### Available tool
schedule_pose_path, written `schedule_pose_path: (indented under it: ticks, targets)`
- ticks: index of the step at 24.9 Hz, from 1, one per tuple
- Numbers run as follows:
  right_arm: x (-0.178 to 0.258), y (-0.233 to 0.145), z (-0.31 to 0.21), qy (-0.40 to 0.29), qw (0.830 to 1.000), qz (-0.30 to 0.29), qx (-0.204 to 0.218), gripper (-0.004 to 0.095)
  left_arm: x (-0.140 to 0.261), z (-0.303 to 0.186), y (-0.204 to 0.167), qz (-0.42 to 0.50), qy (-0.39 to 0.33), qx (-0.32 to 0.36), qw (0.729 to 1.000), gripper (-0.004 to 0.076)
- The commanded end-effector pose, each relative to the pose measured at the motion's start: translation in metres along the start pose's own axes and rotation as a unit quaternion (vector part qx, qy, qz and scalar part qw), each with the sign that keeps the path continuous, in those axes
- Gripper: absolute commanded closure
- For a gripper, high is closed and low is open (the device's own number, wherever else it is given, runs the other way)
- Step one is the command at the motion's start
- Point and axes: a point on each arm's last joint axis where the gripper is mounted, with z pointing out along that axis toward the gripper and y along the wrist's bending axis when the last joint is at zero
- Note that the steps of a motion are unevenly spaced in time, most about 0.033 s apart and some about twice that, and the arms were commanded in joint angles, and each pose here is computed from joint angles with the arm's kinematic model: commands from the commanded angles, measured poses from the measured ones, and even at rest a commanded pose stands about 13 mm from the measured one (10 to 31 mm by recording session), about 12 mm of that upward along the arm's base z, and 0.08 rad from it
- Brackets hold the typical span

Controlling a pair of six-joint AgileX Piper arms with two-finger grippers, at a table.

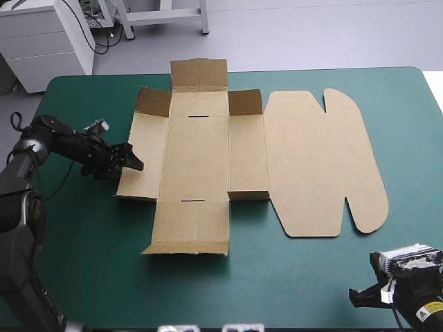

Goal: Fold the box

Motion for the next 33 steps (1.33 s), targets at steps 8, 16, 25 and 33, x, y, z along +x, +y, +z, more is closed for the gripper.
schedule_pose_path:
  ticks: [8,16,25,33]
  targets:
    - [-0.012,-0.002,-0.003,-0.034,0.999,-0.001,0.007,0.0927,-0.008,0.018,-0.054,0.053,-0.023,0.023,0.998,0.0197]
    - [-0.012,-0.002,-0.003,-0.033,0.999,-0.001,0.008,0.0927,-0.017,0.017,-0.066,0.155,-0.047,-0.011,0.987,0.0729]
    - [-0.013,-0.002,-0.003,-0.036,0.999,-0.001,0.009,0.0927,-0.055,-0.025,-0.149,0.384,-0.155,-0.170,0.894,0.0731]
    - [-0.013,-0.002,-0.003,-0.036,0.999,0.000,0.009,0.0927,-0.060,-0.028,-0.238,0.611,-0.262,-0.333,0.669,0.0731]
